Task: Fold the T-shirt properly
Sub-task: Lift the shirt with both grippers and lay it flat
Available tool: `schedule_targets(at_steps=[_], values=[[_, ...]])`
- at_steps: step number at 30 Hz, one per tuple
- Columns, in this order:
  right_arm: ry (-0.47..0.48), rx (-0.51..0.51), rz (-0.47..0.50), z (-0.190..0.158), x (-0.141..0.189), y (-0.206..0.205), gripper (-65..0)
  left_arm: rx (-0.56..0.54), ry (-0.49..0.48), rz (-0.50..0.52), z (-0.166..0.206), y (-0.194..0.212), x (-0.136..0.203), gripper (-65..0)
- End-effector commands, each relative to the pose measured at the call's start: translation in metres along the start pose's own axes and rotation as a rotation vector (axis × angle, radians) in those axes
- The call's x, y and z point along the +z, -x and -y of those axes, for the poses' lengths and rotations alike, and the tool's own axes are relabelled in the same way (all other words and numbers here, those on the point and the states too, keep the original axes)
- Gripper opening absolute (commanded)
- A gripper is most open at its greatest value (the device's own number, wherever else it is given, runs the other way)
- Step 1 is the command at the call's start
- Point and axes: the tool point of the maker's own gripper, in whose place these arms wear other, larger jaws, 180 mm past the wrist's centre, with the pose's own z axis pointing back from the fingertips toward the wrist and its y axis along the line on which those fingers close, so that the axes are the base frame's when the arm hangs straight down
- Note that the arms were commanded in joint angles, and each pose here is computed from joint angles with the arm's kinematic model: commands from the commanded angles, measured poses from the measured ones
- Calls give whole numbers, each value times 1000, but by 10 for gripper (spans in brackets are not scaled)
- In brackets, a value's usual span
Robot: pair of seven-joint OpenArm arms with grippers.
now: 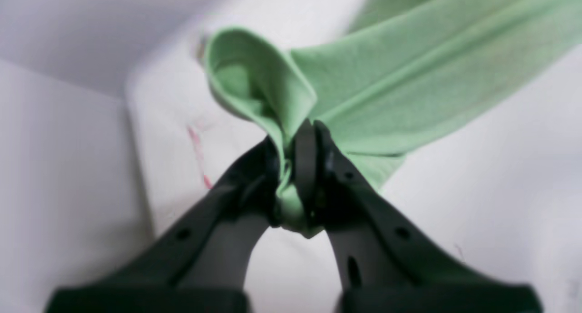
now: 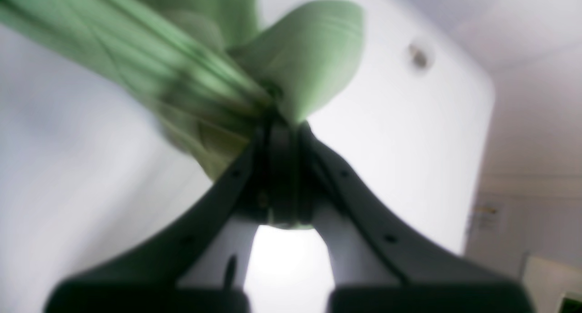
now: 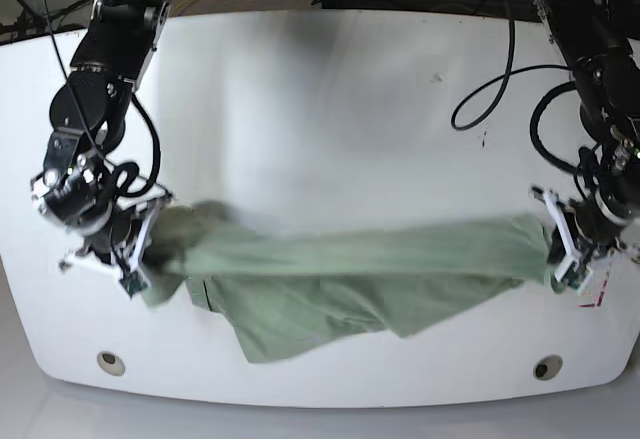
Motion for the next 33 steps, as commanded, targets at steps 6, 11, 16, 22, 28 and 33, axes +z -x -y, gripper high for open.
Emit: schedule_targets(at_steps=[6, 11, 16, 22, 28, 33], values=[[-9, -77, -141, -30, 12, 73, -650, -7, 8, -187, 16, 74, 14, -650], [-42, -141, -219, -50, 17, 111, -650, -8, 54, -268, 35, 106, 19, -650], [-82, -176, -279, -71, 22, 138, -650, -11, 100, -338, 53, 134, 25, -650], [-115, -183, -329, -87, 29, 161, -650, -23, 139, -403, 66, 158, 35, -650], [-219, -247, -289, -111, 36, 166, -650, -19, 157, -424, 73, 166, 38, -650], [-221, -295, -295, -116, 39, 173, -650, -18, 167, -406, 77, 166, 37, -650]])
